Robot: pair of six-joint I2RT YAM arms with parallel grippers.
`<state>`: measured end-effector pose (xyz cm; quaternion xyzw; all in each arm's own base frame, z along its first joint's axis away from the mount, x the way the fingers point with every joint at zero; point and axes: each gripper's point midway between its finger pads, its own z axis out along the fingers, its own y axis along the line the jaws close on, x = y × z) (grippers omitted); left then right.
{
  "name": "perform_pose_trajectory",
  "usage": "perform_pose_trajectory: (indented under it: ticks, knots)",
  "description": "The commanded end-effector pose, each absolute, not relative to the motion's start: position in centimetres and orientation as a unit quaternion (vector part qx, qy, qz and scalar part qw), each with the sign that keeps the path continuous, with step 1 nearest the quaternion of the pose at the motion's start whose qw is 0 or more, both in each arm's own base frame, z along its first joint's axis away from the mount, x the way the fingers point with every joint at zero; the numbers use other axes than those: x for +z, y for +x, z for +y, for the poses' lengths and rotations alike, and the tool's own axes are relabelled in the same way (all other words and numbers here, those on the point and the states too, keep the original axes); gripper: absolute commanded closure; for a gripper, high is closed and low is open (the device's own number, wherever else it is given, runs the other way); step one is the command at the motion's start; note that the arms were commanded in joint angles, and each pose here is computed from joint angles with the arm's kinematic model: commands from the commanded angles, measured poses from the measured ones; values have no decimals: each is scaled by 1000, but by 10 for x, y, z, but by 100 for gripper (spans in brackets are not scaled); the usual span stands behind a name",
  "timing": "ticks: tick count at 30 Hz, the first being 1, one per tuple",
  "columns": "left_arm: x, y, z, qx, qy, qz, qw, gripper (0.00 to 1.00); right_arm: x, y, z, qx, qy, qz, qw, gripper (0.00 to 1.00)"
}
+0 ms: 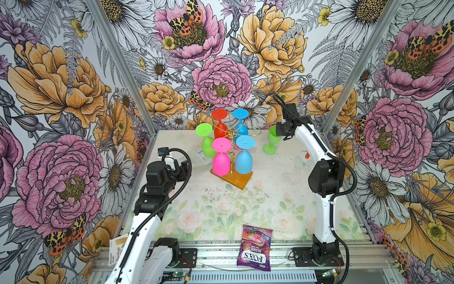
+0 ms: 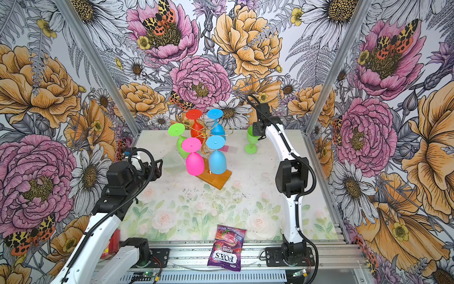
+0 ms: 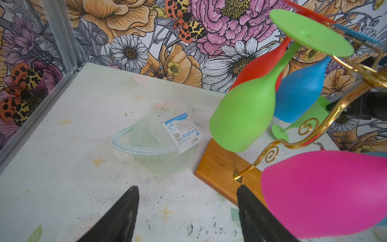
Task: Take the wine glass off the wine glass rack
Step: Place the wine glass at the top-right of the table.
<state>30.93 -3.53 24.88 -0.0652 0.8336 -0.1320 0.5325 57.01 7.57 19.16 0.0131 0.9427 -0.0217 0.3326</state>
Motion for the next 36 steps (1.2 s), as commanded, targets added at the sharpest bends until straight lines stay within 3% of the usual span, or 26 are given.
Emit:
perform_pose_trajectory:
  ticks: [1, 19, 36]
  knots:
    - [267, 312, -38, -146, -60, 818, 553, 25, 191, 577, 83, -28, 2, 940, 341, 100]
    - [265, 313, -42, -157, -53, 818, 551, 24, 184, 578, 92, -12, -6, 942, 335, 99]
    - [264, 314, -44, -162, -51, 819, 548, 24, 224, 573, 90, -7, -6, 930, 367, 70]
